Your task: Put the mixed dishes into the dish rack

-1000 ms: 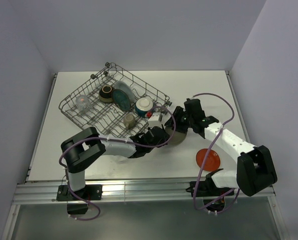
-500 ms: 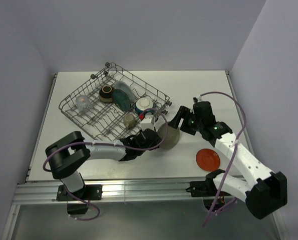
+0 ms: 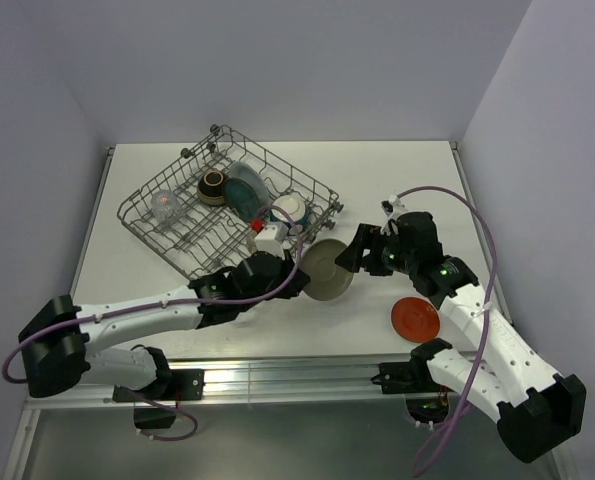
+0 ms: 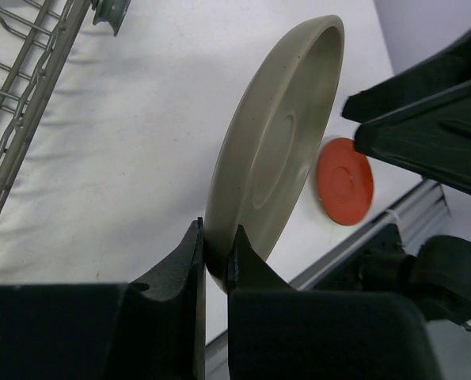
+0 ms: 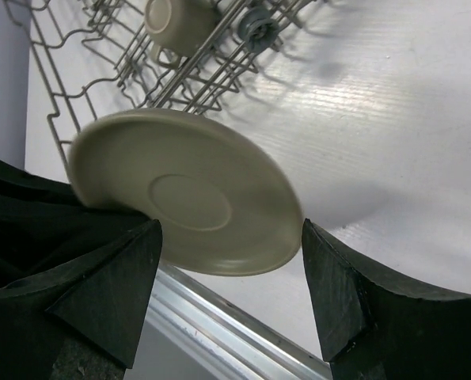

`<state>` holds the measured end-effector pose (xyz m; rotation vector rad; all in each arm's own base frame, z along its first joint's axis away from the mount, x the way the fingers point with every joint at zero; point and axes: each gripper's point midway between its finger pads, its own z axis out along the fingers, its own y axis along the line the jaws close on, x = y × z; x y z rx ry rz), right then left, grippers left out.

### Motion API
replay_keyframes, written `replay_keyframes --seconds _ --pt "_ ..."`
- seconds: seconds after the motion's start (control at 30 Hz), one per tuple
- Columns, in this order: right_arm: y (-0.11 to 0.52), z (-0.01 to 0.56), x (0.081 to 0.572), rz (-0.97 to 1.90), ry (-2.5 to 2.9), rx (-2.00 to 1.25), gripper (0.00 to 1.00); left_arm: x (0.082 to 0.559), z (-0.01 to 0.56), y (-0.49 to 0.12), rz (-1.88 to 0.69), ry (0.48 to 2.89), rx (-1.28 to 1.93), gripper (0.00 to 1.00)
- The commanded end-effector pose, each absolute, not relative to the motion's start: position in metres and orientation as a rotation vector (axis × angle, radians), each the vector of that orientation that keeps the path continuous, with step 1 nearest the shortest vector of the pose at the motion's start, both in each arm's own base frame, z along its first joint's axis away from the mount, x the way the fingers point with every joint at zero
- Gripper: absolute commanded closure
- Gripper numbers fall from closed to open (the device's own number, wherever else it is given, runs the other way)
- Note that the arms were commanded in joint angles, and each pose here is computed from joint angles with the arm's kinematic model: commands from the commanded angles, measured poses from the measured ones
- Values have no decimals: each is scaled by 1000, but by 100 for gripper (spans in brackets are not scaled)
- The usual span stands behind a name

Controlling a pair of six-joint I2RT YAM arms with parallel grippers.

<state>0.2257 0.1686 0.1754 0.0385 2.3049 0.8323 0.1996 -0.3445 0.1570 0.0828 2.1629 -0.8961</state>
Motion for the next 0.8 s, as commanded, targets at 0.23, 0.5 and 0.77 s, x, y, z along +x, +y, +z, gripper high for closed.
replay_keyframes --seconds 0.23,0.5,0.77 --pt "192 207 203 1033 2171 -220 26 177 247 -324 -1141 2003 63 100" --pt "224 244 171 1368 1950 -472 52 152 271 -320 -1345 1928 105 100" --pt "235 281 159 1532 1812 -533 100 159 267 -305 -1272 1965 66 72"
